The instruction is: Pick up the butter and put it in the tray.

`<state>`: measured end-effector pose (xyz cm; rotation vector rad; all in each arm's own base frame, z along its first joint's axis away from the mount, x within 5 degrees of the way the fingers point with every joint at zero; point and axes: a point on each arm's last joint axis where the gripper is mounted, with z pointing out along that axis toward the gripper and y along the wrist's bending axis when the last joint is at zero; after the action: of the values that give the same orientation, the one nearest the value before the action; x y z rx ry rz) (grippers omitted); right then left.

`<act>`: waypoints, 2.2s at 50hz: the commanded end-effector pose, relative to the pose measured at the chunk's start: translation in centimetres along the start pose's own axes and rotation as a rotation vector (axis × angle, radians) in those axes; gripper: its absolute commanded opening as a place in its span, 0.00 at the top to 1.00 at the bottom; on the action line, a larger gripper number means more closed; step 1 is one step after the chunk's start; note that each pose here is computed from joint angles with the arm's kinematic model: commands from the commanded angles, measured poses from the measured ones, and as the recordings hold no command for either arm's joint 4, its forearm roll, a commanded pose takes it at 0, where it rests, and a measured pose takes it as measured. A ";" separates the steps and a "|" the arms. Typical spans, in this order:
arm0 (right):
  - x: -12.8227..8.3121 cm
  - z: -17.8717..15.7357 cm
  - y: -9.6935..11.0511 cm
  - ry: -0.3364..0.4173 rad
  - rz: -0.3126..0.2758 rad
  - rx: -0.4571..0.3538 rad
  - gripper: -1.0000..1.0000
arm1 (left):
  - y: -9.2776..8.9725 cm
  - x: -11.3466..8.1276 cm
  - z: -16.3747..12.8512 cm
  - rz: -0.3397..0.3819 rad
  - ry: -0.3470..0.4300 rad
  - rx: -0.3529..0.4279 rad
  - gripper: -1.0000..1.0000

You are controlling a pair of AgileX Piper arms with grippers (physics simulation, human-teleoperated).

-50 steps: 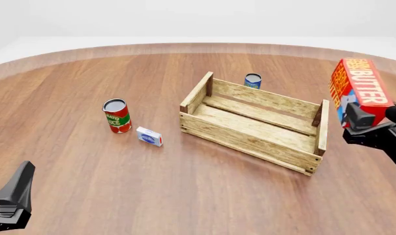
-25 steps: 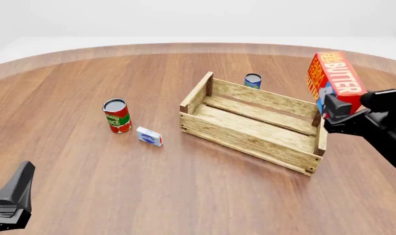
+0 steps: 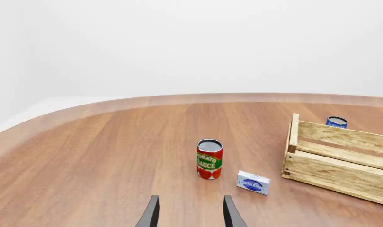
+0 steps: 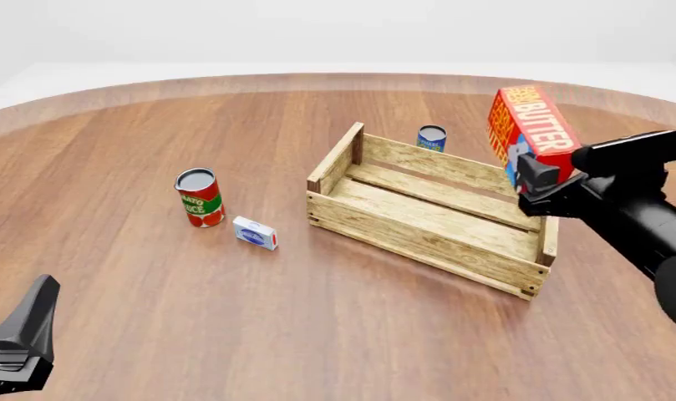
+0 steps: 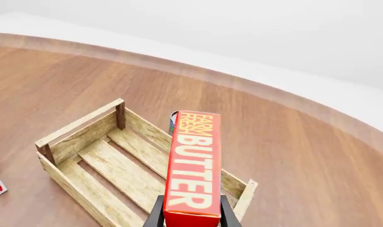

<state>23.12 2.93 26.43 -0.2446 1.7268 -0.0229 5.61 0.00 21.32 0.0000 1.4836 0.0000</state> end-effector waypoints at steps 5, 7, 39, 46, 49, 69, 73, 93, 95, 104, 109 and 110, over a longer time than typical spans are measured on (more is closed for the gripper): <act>-0.8 1.7 1.0 -0.028 0.008 -0.040 1.00 | 0.0 0.0 0.0 0.000 0.000 0.000 0.00; -0.7 1.9 1.1 -0.027 0.006 -0.045 1.00 | 0.0 0.0 0.0 0.000 0.000 0.000 0.00; 0.2 6.4 3.0 0.009 0.002 -0.101 1.00 | 0.0 0.0 0.0 0.000 0.000 0.000 0.00; 0.7 7.0 3.4 0.023 -0.002 -0.111 1.00 | 0.0 0.0 0.0 0.000 0.000 0.000 0.00; 1.0 7.2 3.6 0.030 -0.001 -0.118 1.00 | 0.0 0.0 0.0 0.000 0.000 0.000 0.00; 2.2 8.7 4.5 0.059 0.007 -0.137 1.00 | 0.0 0.0 0.0 0.000 0.000 0.000 0.00; 2.4 8.9 4.7 0.063 0.008 -0.142 1.00 | 0.0 0.0 0.0 0.000 0.000 0.000 0.00; 3.0 10.1 4.9 0.085 0.017 -0.144 1.00 | 0.0 0.0 0.0 0.000 0.000 0.000 0.00; 3.1 10.2 5.0 0.086 0.017 -0.145 1.00 | 0.0 0.0 0.0 0.000 0.000 0.000 0.00; 3.5 10.6 5.1 0.095 0.019 -0.147 1.00 | 0.0 0.0 0.0 0.000 0.000 0.000 0.00; 3.7 10.8 5.2 0.099 0.018 -0.146 1.00 | 0.0 0.0 0.0 0.000 0.000 0.000 0.00; 3.8 10.9 5.2 0.101 0.018 -0.147 1.00 | 0.0 0.0 0.0 0.000 0.000 0.000 0.00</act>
<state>31.87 8.49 19.73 -0.3593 1.8529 0.0930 5.61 0.00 21.32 0.0000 1.4836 0.0000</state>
